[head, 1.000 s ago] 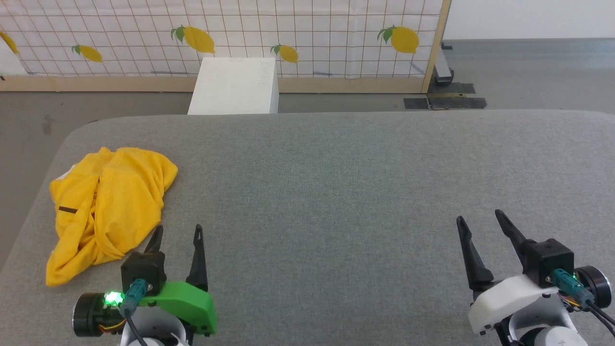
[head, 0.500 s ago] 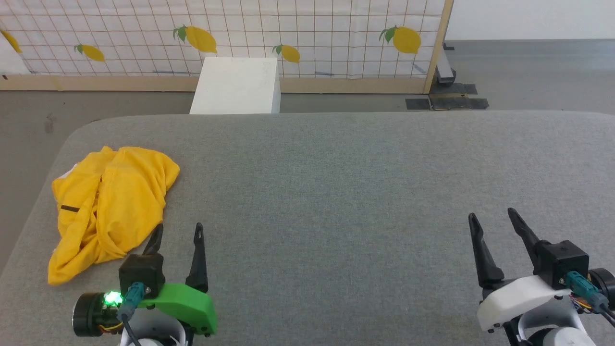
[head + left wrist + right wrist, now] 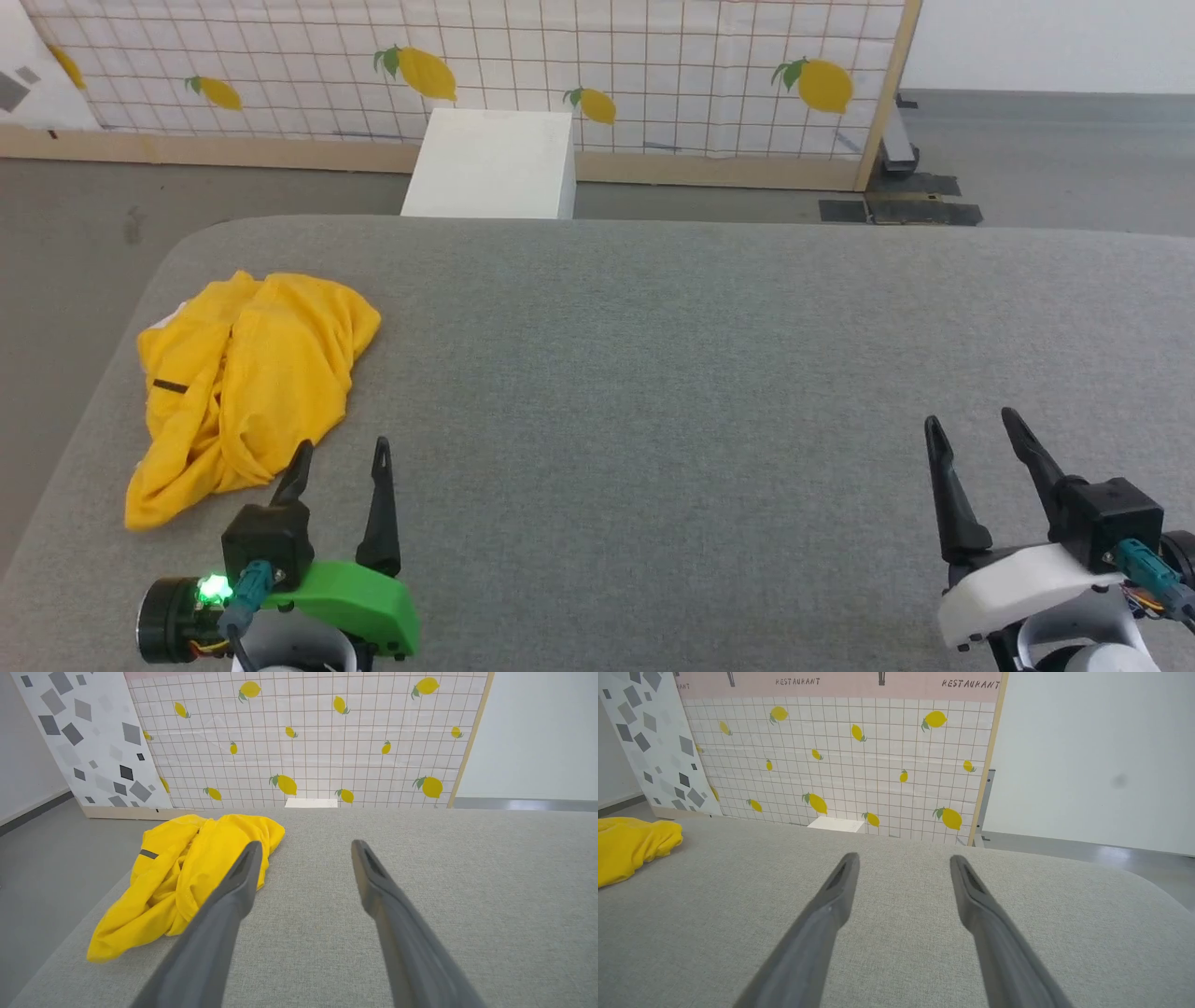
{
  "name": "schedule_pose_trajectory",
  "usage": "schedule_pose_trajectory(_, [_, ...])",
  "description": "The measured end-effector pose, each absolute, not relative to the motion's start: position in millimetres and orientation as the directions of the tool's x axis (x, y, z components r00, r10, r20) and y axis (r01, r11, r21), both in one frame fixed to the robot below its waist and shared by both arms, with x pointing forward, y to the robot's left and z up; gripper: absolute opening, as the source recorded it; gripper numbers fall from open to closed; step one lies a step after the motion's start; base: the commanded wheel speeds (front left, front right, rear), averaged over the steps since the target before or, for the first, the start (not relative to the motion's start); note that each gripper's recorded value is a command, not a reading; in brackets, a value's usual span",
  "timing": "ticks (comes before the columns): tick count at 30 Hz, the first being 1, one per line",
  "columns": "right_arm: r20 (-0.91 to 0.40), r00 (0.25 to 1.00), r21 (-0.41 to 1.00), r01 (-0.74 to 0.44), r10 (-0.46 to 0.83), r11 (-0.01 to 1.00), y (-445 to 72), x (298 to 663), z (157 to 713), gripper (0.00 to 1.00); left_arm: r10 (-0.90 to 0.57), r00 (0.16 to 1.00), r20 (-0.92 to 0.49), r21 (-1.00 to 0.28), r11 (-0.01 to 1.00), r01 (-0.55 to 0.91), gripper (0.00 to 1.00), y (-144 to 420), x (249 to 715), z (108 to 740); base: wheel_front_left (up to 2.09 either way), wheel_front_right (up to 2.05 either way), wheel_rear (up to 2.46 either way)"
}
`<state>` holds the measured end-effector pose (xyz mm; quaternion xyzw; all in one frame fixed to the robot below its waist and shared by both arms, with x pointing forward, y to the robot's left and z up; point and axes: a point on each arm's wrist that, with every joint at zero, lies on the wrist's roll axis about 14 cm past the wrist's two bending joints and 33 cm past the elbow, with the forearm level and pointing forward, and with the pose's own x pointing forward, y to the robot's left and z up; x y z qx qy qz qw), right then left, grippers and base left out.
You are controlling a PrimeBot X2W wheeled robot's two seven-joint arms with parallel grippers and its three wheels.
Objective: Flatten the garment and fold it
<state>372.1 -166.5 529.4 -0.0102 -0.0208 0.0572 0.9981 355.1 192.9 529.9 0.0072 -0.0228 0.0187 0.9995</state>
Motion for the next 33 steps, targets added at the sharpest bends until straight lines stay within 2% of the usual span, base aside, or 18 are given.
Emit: schedule_pose_trajectory(33, [0.075,0.937,0.001,-0.341,0.340,0.940,-85,397,527,1.00,0.261,0.961,0.089,-0.033,0.965,-0.259,1.00,260,301,531,0.00,0.00,0.00])
